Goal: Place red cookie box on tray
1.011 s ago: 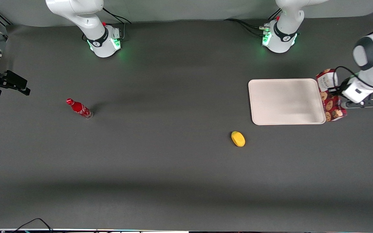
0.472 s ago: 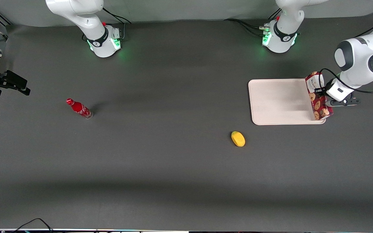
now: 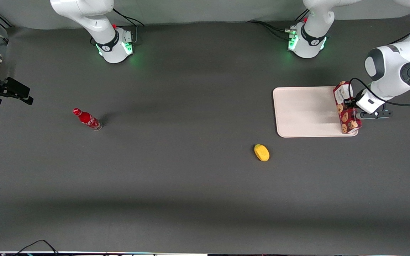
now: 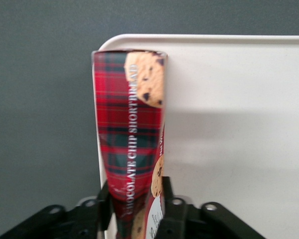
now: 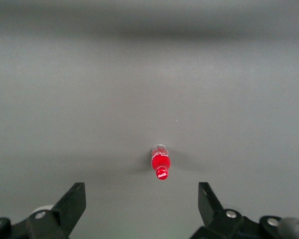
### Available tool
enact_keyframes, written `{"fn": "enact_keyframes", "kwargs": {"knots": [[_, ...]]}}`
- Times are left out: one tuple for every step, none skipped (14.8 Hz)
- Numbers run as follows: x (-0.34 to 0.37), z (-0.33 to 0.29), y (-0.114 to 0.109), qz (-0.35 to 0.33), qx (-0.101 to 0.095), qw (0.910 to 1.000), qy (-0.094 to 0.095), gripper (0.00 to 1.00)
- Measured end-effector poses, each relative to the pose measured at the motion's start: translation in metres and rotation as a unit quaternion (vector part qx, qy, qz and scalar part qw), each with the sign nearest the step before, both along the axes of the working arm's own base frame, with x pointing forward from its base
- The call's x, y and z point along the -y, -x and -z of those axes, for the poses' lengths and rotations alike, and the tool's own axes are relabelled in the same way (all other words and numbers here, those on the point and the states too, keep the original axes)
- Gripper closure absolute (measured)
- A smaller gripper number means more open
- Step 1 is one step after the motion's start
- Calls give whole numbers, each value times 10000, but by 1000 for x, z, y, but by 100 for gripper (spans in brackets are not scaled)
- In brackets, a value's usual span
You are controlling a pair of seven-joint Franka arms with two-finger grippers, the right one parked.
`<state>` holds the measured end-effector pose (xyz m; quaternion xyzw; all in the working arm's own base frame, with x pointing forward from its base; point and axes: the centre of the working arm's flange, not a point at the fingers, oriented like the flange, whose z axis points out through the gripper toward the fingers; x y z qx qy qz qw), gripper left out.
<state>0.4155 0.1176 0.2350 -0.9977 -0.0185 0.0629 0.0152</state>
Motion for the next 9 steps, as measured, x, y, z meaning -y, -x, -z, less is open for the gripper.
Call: {"fn": "enact_keyframes", "kwargs": {"knots": [[0,-1,-1,21,25,10000,-4,48],[0,-3,-3,31,60,10000,-12,38],[-2,-8,-8,33,123,9999,-28,29],[-4,-16,-15,33,184,9998,-48,17],[-6,-26,-24,28,230,9997,-68,7],[-9,-41,-34,17,250,9996,-86,0],[-13,-59,-46,3,249,9996,-104,0],[-16,-79,-56,-8,228,9997,-116,0],[-17,-102,-68,0,207,9997,-128,0]]}}
